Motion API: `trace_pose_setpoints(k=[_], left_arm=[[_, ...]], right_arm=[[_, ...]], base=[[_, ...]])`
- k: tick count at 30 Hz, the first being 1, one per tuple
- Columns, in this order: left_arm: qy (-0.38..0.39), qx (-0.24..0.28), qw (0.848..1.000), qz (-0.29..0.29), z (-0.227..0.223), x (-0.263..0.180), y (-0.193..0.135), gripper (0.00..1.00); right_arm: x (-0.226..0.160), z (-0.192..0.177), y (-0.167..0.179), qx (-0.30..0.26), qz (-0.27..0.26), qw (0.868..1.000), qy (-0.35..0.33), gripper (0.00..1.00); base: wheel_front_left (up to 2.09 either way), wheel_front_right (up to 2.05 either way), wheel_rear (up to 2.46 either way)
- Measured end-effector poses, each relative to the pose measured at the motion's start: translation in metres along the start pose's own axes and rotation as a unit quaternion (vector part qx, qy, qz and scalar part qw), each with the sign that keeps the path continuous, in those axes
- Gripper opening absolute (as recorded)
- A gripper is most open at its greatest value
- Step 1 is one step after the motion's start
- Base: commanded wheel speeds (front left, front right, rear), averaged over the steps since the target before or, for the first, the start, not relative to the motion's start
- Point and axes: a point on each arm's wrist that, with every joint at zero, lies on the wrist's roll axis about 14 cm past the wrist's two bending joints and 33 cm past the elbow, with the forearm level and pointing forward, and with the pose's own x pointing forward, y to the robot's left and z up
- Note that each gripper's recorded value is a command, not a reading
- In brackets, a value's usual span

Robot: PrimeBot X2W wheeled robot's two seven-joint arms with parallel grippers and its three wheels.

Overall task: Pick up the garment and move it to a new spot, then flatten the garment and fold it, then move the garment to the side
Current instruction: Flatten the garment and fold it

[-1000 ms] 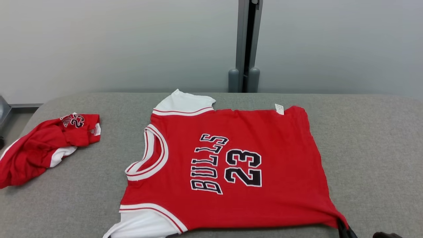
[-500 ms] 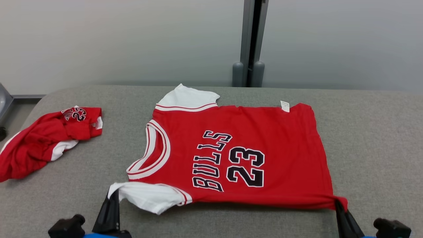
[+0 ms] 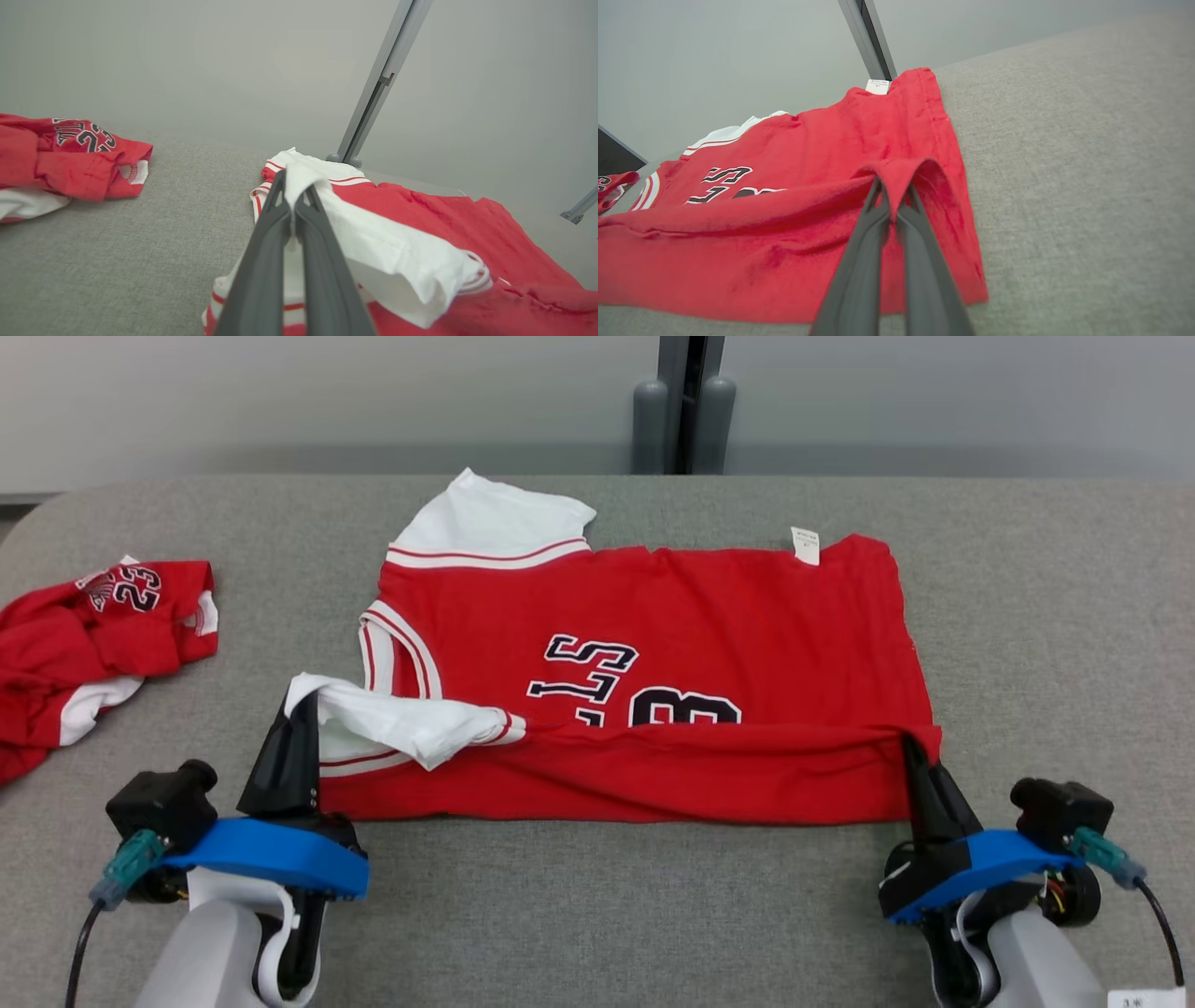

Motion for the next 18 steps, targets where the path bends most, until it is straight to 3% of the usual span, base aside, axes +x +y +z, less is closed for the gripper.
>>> trace_pose_setpoints(k=[8,9,10,11,18], left_arm=[[0.019,0.006,1.0,0.011,-0.009,0.024,0.017,0.0],[0.026,0.007,1.0,0.012,-0.012,0.025,0.019,0.0],[0.03,0.009,0.999,0.012,-0.015,0.025,0.019,0.27],[0.034,0.01,0.999,0.014,-0.017,0.025,0.021,1.0],[0.006,0.037,0.999,0.036,0.002,0.013,0.034,1.0]], right_arm=[[0.034,-0.001,0.002,-0.006,0.001,1.0,0.008,0.0],[0.036,0.0,0.001,-0.012,0.002,1.0,0.007,0.35],[0.038,0.003,0.001,-0.018,0.002,1.0,0.004,1.0],[0.039,0.006,-0.002,-0.026,-0.001,1.0,0.001,1.0],[0.03,0.032,-0.004,-0.093,0.002,0.995,-0.038,1.0]], base=[[0.0,0.0,0.0],[0.0,0.0,0.0],[0.0,0.0,0.0],[0.0,0.0,0.0],[0.0,0.0,0.0]])
